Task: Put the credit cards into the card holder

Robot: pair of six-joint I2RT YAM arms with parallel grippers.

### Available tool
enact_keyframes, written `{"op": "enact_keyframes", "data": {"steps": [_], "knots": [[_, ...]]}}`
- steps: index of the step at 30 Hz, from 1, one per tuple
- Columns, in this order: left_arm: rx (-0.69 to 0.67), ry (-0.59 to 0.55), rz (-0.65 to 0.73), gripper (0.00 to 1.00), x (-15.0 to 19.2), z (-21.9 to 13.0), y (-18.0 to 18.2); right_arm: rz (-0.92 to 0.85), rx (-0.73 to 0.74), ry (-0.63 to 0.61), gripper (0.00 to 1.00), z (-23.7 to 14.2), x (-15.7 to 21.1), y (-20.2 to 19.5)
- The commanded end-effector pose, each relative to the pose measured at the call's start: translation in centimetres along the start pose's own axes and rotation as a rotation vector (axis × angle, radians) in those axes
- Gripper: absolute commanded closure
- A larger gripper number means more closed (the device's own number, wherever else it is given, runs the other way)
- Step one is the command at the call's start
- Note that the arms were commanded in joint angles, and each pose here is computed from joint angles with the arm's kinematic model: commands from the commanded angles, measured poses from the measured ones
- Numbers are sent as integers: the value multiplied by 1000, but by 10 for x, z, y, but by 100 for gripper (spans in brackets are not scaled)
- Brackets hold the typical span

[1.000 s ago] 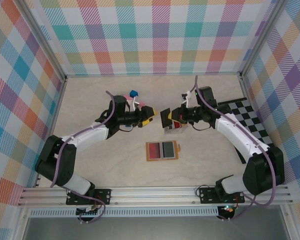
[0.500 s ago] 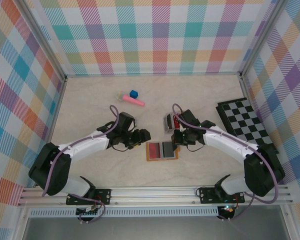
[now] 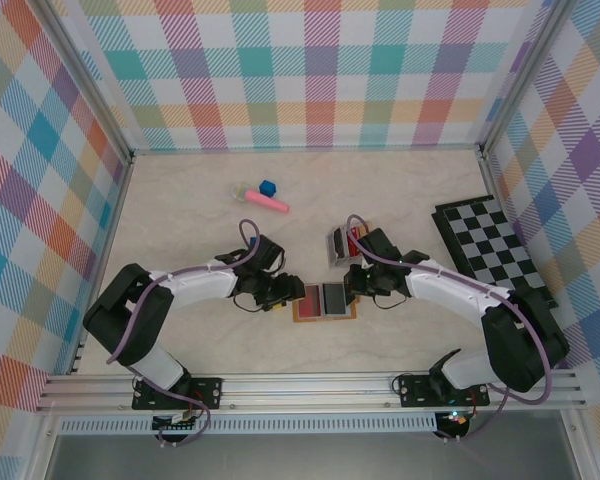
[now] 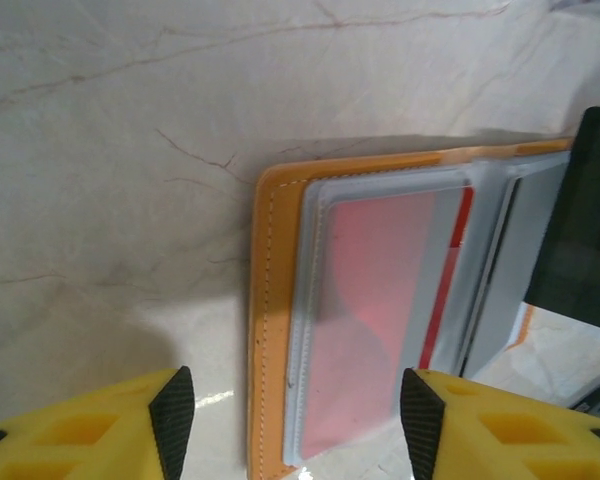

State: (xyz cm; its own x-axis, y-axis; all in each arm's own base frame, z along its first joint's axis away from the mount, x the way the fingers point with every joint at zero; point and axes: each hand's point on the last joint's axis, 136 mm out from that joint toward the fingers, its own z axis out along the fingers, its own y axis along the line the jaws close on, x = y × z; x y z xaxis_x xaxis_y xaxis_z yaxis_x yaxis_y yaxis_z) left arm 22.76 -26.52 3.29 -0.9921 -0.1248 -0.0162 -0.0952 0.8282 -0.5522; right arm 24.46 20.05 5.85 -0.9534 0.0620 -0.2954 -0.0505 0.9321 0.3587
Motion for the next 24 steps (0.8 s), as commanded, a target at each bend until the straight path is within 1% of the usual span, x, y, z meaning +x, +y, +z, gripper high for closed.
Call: {"op": "enact_keyframes", "data": {"steps": [1,4,9,11,13,18,24], "knots": [[23,18,41,44,2,7,-10,20,-34,9,100,6,3,6],[19,30,43,50,4,13,-10,25,-57,8,100,7,2,10],[11,42,42,58,5,19,-9,38,-123,8,100,5,1,22],[8,43,42,61,5,20,-8,35,-106,7,100,3,2,19],[4,43,42,61,5,20,-7,34,-112,0,100,3,2,18],[-2,49,44,65,6,22,-5,45,-202,6,100,0,1,34],[-5,41,42,69,5,20,-6,59,-239,-14,100,-9,-6,44]]}}
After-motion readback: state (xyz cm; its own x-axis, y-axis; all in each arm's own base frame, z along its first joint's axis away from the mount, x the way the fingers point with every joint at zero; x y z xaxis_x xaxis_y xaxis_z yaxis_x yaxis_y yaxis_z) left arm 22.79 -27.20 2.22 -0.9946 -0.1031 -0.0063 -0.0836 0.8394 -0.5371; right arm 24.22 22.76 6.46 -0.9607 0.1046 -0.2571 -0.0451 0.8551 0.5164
